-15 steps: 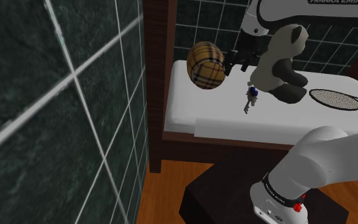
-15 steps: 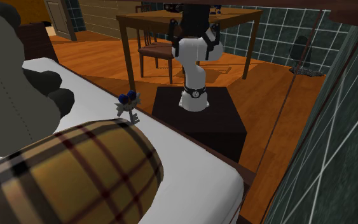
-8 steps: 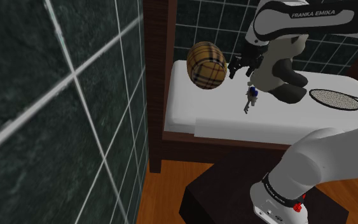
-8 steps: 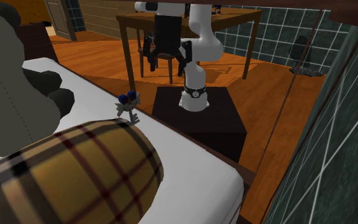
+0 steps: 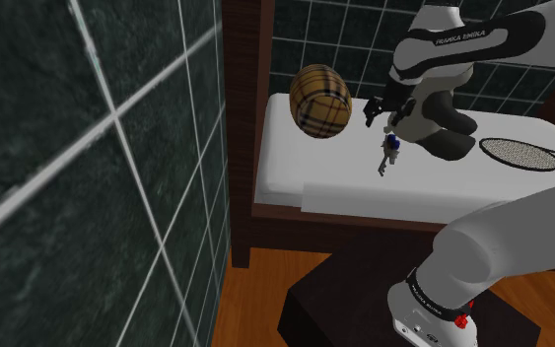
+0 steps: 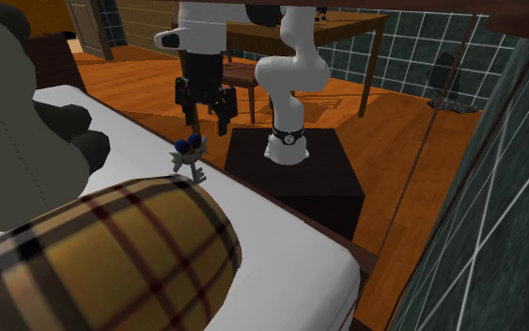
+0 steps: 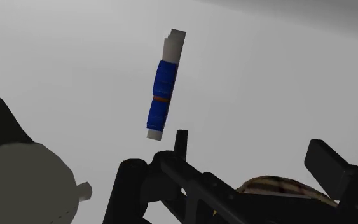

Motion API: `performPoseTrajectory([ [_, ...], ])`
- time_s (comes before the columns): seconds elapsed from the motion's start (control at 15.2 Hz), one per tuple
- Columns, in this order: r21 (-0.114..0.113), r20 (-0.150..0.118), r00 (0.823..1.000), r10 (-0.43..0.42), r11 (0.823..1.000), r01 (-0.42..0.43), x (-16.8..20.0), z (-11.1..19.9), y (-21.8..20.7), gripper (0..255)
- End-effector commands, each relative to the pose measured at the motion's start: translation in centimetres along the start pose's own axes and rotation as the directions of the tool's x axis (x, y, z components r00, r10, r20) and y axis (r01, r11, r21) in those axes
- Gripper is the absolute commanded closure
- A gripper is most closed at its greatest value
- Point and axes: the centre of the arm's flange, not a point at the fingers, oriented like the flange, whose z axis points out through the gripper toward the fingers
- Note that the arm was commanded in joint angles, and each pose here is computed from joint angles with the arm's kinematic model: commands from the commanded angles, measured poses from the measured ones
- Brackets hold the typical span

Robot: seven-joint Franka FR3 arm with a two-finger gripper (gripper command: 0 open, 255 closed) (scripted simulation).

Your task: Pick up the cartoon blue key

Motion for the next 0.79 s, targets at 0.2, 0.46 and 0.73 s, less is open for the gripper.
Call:
performPoseTrajectory([
  [0.2, -0.007, 0.001, 0.993, 0.117, 0.993, -0.117, 2.1, 3.6, 5.2, 0],
  [0.46, -0.010, 0.002, 0.986, 0.169, 0.986, -0.169, 2.7, 5.7, 7.6, 0],
  [0.73, -0.010, 0.002, 0.986, 0.169, 0.986, -0.169, 2.4, 7.8, 7.6, 0],
])
